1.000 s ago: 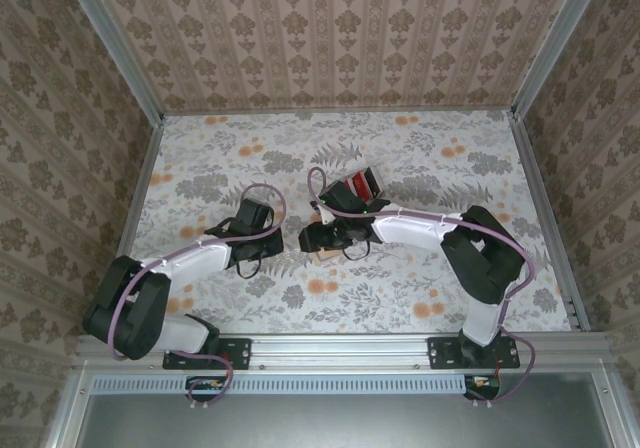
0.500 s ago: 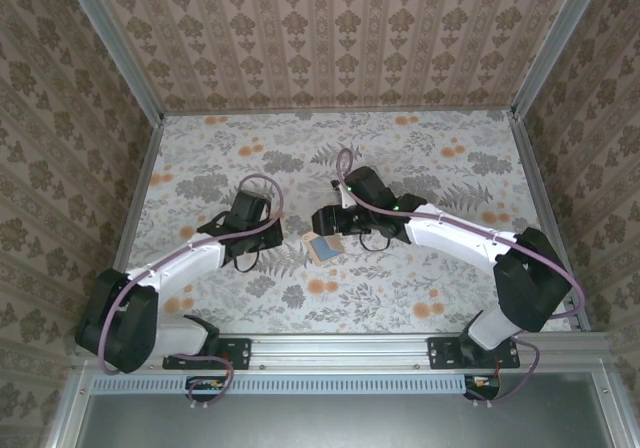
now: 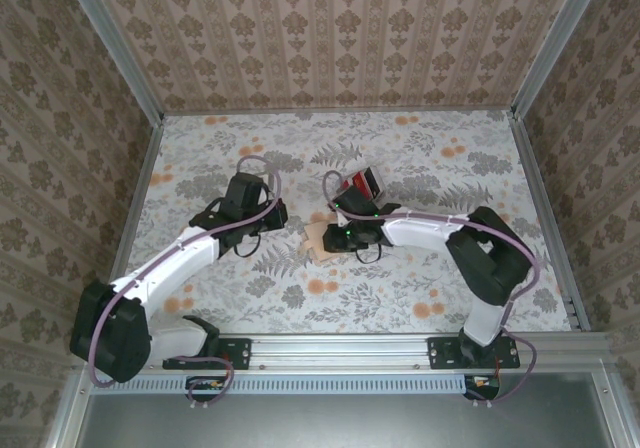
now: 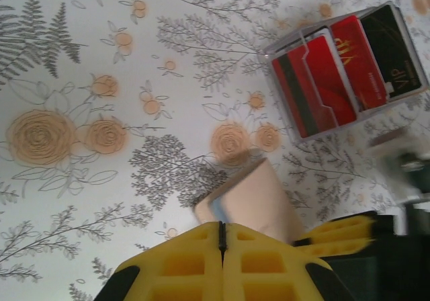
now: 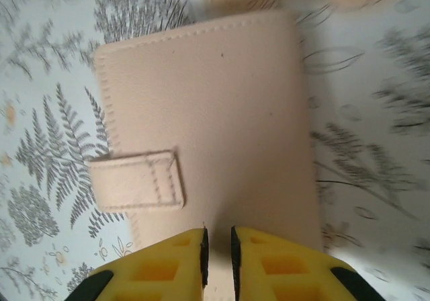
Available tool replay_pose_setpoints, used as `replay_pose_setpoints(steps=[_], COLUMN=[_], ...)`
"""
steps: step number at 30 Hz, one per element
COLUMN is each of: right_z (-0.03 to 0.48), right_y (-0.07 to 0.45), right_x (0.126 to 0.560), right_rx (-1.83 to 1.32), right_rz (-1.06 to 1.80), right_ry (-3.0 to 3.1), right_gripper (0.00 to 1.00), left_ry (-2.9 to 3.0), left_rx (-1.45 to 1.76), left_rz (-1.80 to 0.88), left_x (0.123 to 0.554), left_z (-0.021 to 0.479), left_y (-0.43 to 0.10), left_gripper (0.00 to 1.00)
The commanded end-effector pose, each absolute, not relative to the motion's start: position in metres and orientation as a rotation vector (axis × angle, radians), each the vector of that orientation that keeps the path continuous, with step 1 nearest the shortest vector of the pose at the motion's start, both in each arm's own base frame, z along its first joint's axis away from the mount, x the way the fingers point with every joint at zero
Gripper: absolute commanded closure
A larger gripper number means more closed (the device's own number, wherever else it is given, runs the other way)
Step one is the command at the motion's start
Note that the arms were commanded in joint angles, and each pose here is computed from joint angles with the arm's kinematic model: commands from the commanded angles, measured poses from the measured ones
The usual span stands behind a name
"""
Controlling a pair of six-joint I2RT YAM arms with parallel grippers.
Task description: Put the credit cards into the card holder
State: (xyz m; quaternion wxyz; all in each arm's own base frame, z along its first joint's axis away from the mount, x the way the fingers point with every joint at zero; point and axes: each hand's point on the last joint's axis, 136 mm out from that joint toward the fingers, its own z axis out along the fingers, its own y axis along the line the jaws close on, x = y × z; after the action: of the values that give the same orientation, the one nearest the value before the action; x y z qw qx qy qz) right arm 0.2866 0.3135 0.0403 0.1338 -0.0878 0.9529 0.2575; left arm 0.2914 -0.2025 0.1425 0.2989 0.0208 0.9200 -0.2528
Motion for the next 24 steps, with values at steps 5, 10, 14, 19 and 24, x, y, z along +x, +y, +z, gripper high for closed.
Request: replay_pose_setpoints(steps=[5,10,14,19,24], right_z=[0.031,0.034,0.04,0.052,0.057], right_y=[0.326,0.322,0.32,0.318,0.287], right_x=[0.287,0.285,0.284,0.282,0.295], right_rx=[-0.353,-0.344,-0.346,-0.358,-0.215], right_rz=[0.708,0.703,0.707,0.727,0.706], right_ry=[2.794,2.787,2.774,2.749,2.721], right_gripper=[0.78,0.78,0.78,0.76,0.69], left_ry=[2.466,2.561,2.62,2.691,2.756], left_rx=[0.158,0.147,0.162,0.127,0.084], left_rz=[-0.74,-0.761,-0.766,-0.665,-0.578], left_x=[0.288,0.287,0.294,0.291,0.27], left_z=[0.138,0.098,0.074,0.049,0.026], left_y=[-0.239,-0.253,-0.264,-0.256,-0.232], left_gripper=[0.94,0.95,0.95,0.98,1.0])
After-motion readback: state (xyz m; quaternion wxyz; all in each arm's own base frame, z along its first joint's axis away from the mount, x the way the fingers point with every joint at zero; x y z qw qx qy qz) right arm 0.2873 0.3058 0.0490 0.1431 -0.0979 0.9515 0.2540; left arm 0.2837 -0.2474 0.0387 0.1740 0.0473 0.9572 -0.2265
